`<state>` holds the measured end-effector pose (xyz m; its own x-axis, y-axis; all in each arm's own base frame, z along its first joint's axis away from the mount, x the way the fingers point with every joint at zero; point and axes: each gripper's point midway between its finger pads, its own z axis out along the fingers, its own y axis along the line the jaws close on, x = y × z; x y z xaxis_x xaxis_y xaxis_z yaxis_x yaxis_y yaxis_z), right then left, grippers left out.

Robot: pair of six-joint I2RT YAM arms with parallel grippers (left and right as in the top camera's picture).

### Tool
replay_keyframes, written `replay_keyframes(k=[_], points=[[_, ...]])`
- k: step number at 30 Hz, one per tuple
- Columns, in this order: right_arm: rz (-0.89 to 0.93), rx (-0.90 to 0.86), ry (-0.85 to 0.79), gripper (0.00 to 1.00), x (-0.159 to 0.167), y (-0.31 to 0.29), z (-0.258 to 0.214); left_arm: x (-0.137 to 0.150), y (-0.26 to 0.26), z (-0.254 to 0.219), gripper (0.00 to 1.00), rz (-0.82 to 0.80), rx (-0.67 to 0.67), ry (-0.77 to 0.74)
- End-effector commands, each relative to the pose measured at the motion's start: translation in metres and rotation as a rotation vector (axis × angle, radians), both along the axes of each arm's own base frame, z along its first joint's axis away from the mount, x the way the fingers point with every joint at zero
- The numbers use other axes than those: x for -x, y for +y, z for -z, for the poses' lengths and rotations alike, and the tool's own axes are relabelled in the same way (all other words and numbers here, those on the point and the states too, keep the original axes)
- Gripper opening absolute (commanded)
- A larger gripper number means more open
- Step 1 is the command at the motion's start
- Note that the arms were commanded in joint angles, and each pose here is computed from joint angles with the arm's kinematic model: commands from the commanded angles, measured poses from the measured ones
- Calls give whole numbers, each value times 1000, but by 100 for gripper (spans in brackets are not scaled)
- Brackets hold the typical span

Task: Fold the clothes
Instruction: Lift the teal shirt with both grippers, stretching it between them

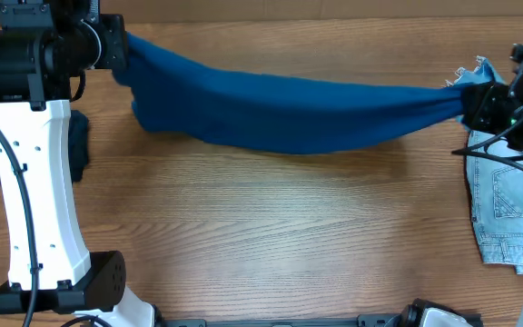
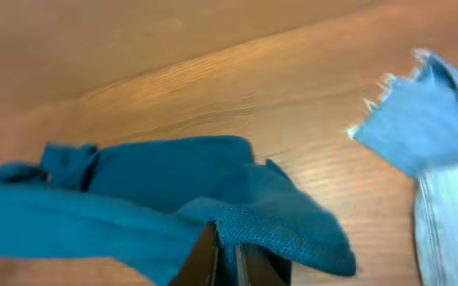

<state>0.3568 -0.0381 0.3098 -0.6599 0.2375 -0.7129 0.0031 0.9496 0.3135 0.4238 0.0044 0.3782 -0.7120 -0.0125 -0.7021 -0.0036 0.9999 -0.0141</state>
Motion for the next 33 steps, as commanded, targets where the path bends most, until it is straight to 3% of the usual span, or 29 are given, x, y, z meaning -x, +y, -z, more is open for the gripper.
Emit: replay_keyframes(k=[1, 2, 3, 5, 6, 8, 13, 15, 17, 19, 28, 33], points=[[173, 17, -7, 4, 0, -25, -9, 4, 7, -20, 4, -17, -58, -59], [-87, 27, -85, 4, 2, 10, -21, 4, 7, -25, 4, -17, -57, -72], [-201, 14, -140, 4, 7, 27, -31, 3, 7, -32, 4, -19, -55, -97], [7, -28, -140, 4, 6, 5, -46, 2, 6, -53, 4, -18, -50, -167], [7, -25, -166, 4, 8, 7, -57, 3, 6, -62, 4, -17, -49, -195], [-203, 14, -323, 4, 24, 38, -103, 12, 6, -84, 4, -19, -48, -250], [-105, 70, -448, 4, 38, 30, -170, 41, 5, -130, 4, -23, -48, -377], [77, 92, -459, 4, 42, 5, -188, 59, 5, -160, 4, -26, -49, -474], [166, 108, -463, 4, 50, -7, -198, 81, 6, -190, 4, -32, -52, -576], [155, 115, -495, 4, 65, 0, -217, 124, 6, -225, 4, -40, -54, -695], [206, 148, -528, 4, 108, 5, -248, 256, 22, -287, 4, -139, -111, -970], [234, 163, -536, 4, 127, 6, -256, 302, 29, -294, 4, -190, -124, -1037]])
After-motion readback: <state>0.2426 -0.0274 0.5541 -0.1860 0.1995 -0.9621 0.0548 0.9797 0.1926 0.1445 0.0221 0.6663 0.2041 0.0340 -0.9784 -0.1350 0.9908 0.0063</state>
